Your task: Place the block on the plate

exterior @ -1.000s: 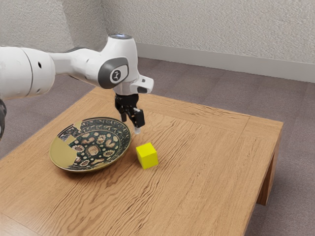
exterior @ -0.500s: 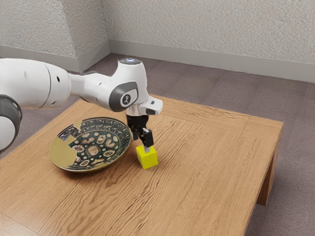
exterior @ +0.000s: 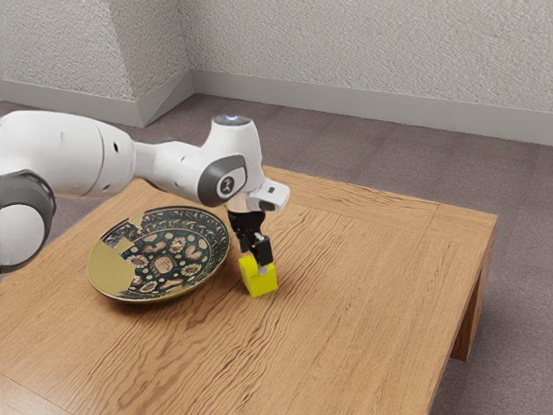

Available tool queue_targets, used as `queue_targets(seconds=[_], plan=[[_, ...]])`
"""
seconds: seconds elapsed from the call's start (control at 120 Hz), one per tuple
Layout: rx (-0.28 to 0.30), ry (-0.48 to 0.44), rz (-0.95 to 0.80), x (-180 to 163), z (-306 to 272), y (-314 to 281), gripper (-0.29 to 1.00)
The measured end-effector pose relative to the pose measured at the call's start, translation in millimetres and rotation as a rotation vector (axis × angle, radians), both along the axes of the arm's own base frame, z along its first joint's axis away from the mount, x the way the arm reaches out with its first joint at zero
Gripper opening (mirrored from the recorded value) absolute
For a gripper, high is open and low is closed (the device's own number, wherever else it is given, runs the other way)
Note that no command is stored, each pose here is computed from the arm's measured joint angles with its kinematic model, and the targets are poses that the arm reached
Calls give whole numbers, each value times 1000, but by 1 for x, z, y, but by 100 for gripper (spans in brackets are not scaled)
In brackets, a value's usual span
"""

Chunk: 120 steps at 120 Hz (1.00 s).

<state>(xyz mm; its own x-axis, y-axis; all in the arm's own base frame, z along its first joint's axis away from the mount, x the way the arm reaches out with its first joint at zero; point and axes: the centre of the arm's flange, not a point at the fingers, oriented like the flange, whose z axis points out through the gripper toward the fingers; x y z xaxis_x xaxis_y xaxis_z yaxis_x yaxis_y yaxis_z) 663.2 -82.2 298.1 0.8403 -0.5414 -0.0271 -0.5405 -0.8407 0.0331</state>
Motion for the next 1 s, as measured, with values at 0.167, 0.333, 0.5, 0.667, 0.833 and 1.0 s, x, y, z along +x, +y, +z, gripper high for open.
queue_targets(seconds=[0.167, 0.333, 0.5, 0.667, 0.833, 1.0], plan=[[-4, 5, -14, 2, -15, 0, 70], [-7, 0, -25, 3, -21, 0, 70], [-9, 4, -35, 3, -28, 0, 70], [-9, 0, -42, 4, -31, 0, 61], [-10, -4, -47, 4, -31, -2, 50], [-9, -8, -51, 4, -31, -4, 43]])
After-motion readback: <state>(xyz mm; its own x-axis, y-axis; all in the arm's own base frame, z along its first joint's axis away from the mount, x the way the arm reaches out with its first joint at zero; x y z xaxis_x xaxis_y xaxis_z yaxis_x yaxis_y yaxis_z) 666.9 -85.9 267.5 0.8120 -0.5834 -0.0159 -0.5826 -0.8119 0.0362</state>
